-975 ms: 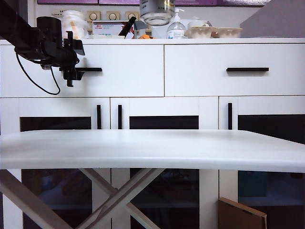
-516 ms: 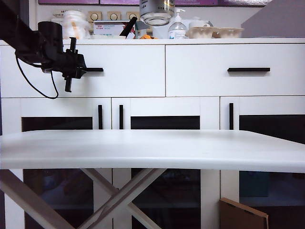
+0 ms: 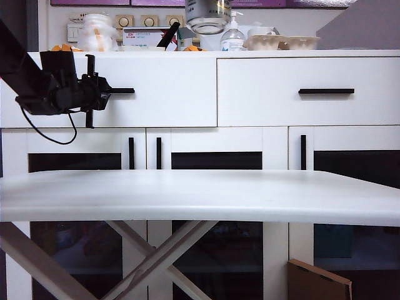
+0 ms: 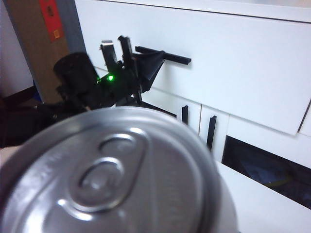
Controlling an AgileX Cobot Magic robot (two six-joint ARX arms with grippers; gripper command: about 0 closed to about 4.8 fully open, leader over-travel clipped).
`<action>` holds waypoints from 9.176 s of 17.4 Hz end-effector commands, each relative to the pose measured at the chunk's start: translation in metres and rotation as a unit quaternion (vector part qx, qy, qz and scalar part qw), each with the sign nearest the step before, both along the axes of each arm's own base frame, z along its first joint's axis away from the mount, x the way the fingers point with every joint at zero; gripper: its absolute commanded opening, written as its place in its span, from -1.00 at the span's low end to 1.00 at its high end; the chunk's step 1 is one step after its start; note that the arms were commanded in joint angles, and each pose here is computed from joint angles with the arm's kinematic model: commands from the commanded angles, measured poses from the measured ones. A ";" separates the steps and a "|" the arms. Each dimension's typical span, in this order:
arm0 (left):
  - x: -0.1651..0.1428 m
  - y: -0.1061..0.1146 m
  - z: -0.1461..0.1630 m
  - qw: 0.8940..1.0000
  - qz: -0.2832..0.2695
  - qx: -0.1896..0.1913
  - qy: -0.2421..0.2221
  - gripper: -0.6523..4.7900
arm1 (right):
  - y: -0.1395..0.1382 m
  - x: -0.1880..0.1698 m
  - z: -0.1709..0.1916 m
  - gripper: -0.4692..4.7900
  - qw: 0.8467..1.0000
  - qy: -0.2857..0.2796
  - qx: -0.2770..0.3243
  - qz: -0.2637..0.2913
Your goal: Pick up a can of beer from the white table, open the left drawer, place the beer inside the drawer, and finally close the drawer.
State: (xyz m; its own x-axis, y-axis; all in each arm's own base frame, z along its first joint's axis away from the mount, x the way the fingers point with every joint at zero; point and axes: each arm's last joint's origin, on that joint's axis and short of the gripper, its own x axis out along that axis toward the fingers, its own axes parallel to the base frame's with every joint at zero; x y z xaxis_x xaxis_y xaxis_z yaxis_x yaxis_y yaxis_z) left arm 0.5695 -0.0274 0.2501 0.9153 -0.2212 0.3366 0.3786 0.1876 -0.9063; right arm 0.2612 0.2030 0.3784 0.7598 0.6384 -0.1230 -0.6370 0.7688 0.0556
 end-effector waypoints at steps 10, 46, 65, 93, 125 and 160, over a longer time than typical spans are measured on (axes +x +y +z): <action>-0.068 0.015 0.017 0.995 -0.009 0.024 -0.101 -0.78 | -0.008 -0.005 0.019 -0.67 0.999 -0.038 0.023 -0.015; -0.005 -0.001 0.047 0.994 0.013 -0.047 0.098 1.00 | -0.011 -0.010 0.024 -0.67 0.999 -0.050 0.017 -0.012; 0.006 -0.002 0.035 0.997 0.013 0.027 0.068 -0.78 | -0.011 -0.010 0.025 -0.67 0.998 -0.052 0.018 -0.012; -0.039 0.000 -0.003 0.996 -0.038 -0.007 -0.080 -0.78 | -0.012 -0.009 0.025 -0.67 0.998 -0.052 0.017 -0.017; 0.015 -0.013 0.025 0.994 0.029 -0.066 0.085 0.91 | -0.012 -0.010 0.024 -0.67 0.999 -0.048 0.015 -0.013; -0.083 -0.007 -0.049 0.996 -0.036 -0.019 -0.076 -0.78 | -0.014 -0.014 0.028 -0.67 0.999 -0.049 0.016 -0.012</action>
State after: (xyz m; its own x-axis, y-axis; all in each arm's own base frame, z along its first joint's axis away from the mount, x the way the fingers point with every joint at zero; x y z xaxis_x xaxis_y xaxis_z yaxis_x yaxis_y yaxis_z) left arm 0.4915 -0.0367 0.2059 0.8206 -0.2665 0.5056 0.5463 0.1057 -0.8309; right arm 0.2505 0.1916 0.3915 0.7746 0.6215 -0.1174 -0.6237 0.7814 0.0210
